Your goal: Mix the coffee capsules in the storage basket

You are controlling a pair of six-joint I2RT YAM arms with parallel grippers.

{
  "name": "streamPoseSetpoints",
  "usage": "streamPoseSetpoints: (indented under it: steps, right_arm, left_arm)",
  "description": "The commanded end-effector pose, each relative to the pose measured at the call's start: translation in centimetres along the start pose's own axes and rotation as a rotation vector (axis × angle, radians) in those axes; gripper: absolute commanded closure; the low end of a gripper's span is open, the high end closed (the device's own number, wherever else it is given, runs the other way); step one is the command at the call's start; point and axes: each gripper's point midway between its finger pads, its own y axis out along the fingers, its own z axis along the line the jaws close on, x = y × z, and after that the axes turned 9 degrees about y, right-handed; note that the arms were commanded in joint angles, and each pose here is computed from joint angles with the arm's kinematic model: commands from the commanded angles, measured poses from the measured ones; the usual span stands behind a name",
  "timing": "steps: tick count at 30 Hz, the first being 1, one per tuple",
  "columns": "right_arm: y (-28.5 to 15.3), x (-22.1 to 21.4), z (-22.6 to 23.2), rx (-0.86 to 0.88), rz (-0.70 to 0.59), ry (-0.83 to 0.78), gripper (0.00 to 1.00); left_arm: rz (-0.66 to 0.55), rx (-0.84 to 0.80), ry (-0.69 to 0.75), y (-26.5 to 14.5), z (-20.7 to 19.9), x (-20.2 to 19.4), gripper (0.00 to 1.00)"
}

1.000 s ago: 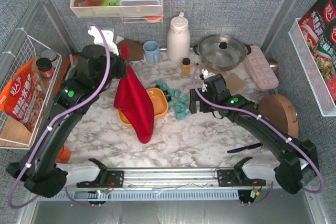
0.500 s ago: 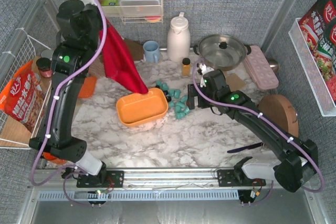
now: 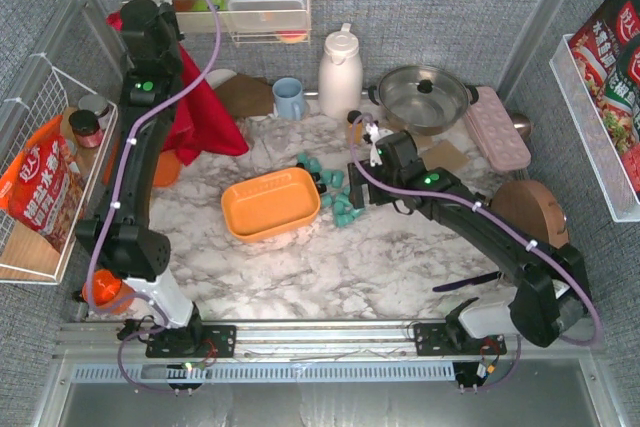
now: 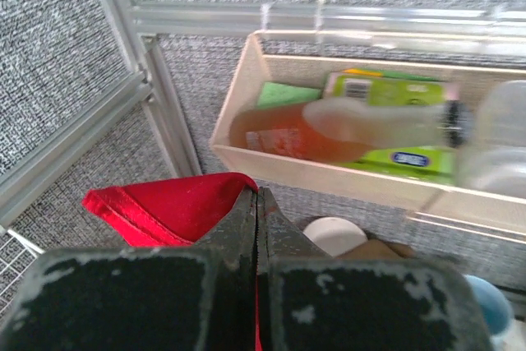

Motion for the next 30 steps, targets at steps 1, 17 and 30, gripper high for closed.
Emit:
streamPoseSetpoints:
  steps: [1, 17, 30]
  right_arm:
    - [0.9, 1.0, 1.0, 0.041, -0.025, -0.045, 0.14]
    - [6.1, 1.8, 4.6, 0.100, -0.055, -0.038, 0.26]
    - [10.3, 1.9, 8.4, 0.111, -0.065, -0.027, 0.40]
  left_arm:
    - [-0.042, 0.073, -0.008, 3.2, 2.2, -1.0, 1.00]
    - [0.107, 0.166, -0.037, 9.6, 4.9, -11.6, 0.89]
    - [0.283, 0.060, -0.144, 5.9, 1.7, -16.0, 0.01]
